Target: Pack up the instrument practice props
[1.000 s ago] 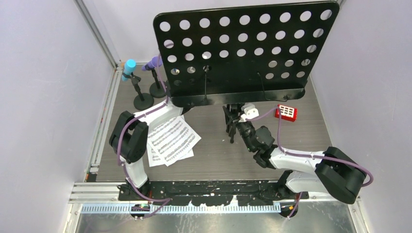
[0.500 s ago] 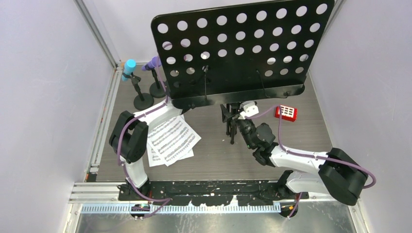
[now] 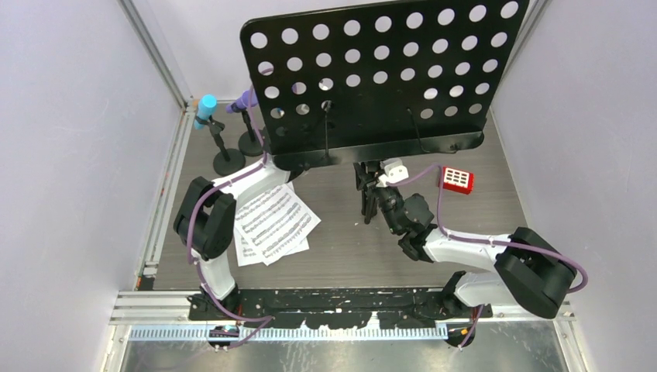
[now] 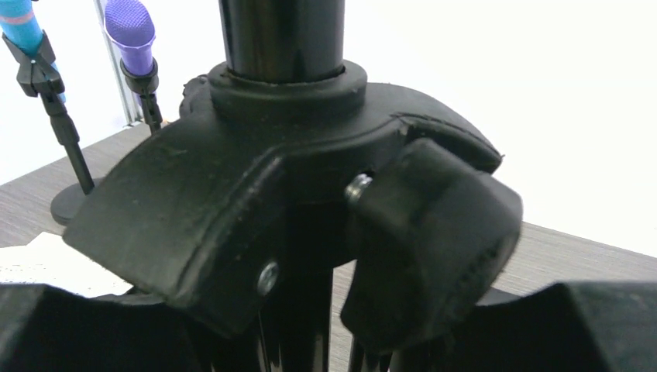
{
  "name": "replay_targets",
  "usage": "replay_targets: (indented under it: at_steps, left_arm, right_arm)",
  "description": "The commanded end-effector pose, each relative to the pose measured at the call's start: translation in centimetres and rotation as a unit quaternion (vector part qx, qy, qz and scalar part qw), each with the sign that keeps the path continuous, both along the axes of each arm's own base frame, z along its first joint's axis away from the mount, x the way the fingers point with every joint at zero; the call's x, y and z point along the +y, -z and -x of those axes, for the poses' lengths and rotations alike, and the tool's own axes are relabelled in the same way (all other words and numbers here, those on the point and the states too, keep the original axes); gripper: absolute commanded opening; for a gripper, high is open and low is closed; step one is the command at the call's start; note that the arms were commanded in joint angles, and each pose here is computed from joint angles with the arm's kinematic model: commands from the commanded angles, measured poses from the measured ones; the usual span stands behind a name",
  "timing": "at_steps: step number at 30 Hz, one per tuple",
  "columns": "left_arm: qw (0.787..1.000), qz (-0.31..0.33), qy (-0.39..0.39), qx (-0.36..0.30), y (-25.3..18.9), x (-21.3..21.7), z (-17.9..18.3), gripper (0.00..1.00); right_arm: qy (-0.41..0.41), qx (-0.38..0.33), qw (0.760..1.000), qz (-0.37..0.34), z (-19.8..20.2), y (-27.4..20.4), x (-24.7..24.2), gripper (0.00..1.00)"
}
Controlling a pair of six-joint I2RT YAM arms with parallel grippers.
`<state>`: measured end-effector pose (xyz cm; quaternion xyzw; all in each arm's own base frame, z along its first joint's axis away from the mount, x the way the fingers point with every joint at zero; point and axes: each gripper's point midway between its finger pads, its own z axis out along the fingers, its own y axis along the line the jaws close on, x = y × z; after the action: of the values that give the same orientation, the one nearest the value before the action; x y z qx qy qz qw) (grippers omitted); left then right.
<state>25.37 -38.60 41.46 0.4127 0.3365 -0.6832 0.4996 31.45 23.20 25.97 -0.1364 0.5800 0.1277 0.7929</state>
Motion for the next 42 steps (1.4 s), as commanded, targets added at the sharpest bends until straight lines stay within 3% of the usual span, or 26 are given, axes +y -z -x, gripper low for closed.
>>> replay_targets:
  at_steps: [1,2,6,8,10,11,21,25,30,37,42]
  left_arm:
    - [1.000,0.030,0.001,0.007,-2.6,0.4,0.8,0.00]
    - [1.000,0.029,0.001,0.009,-2.5,0.4,0.7,0.00]
    - [0.999,0.020,-0.003,0.025,-2.2,0.2,0.0,0.10]
    - [0.999,0.021,-0.009,0.033,-2.0,0.1,-0.4,0.34]
    - [0.998,0.026,-0.021,0.045,-1.7,0.1,-1.0,0.86]
    - [0.998,0.027,-0.024,0.048,-1.5,0.1,-1.1,0.98]
    - [0.996,0.026,-0.030,0.076,0.7,0.4,-2.1,1.00]
    - [0.995,0.016,-0.045,0.092,2.3,1.0,-2.6,1.00]
    - [0.993,0.002,-0.059,0.099,4.1,2.0,-2.2,1.00]
    - [0.992,-0.018,-0.068,0.100,6.2,3.7,-0.1,1.00]
    - [0.992,-0.043,-0.065,0.104,9.8,3.7,3.5,1.00]
  right_arm:
    - [0.021,-0.003,0.999,-0.027,-0.2,-0.4,-0.8,0.09]
    - [0.029,0.000,0.999,-0.035,-0.4,-0.6,-1.1,0.02]
    - [0.041,0.015,0.998,-0.046,-0.1,-1.4,-1.9,0.01]
    - [0.040,0.029,0.997,-0.059,0.1,-1.7,-2.2,0.00]
    - [0.044,0.043,0.995,-0.077,0.3,-2.0,-2.7,0.00]
    - [0.048,0.049,0.994,-0.089,0.4,-2.3,-3.0,0.00]
    - [0.115,0.091,0.983,-0.113,0.9,-4.4,-6.3,0.00]
    - [0.130,0.076,0.984,-0.099,1.2,-5.5,-7.3,0.00]
    - [0.127,0.061,0.981,-0.131,1.8,-6.8,-8.1,0.00]
    - [0.116,0.048,0.972,-0.198,2.3,-7.3,-8.5,0.00]
    - [0.116,0.037,0.967,-0.223,2.5,-7.3,-8.9,0.01]
